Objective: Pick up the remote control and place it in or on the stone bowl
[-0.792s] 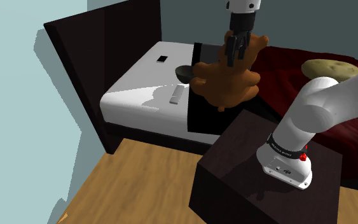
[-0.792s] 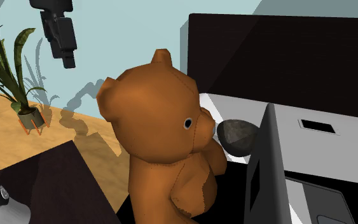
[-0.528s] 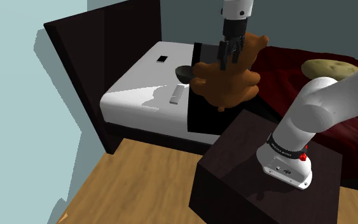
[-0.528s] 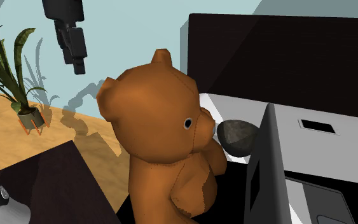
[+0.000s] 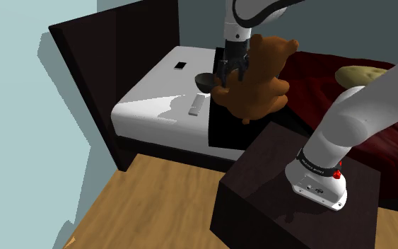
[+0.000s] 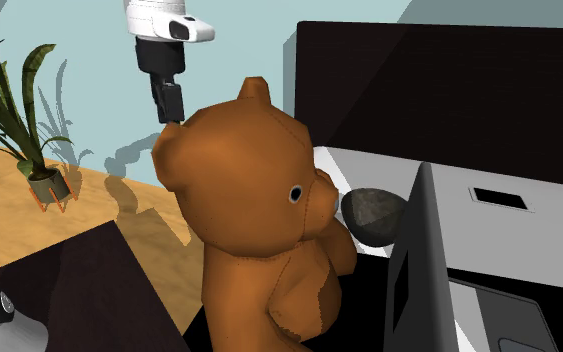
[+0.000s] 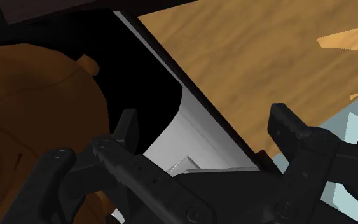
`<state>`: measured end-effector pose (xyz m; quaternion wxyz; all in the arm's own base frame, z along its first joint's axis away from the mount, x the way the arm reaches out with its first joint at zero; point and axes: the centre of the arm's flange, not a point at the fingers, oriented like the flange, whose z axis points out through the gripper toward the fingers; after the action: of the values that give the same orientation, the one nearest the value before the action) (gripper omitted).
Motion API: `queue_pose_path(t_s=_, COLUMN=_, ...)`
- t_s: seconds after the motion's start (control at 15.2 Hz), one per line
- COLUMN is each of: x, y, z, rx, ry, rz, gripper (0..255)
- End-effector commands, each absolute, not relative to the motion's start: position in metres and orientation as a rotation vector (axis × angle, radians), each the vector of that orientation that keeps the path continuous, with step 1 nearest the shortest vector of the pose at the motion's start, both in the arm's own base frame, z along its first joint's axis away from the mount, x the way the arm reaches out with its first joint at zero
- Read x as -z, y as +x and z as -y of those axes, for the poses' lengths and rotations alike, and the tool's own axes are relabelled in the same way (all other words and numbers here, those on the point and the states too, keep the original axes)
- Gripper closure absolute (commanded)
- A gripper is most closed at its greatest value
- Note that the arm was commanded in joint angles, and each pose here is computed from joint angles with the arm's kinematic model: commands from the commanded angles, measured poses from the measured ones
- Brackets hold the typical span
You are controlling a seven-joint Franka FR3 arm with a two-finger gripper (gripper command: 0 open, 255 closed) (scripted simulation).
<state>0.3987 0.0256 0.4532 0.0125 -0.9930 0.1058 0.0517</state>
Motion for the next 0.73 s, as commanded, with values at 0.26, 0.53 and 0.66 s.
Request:
queue_pose_path(t_s=0.26, x=-0.399, y=0.454, z=-0.018, rx=-0.127, ry=-3.066, rz=-0.548, gripper=0)
queue_pose_path(t_s=0.53, x=-0.364, y=0.490, z=-0.009, rx=-0.106, ry=-3.038, rz=-0.690, gripper=0)
queue_pose_path(t_s=0.66, x=-0.347, y=0.509, z=-0.004, rx=-0.096, ry=-3.022, rz=-0.761, gripper=0)
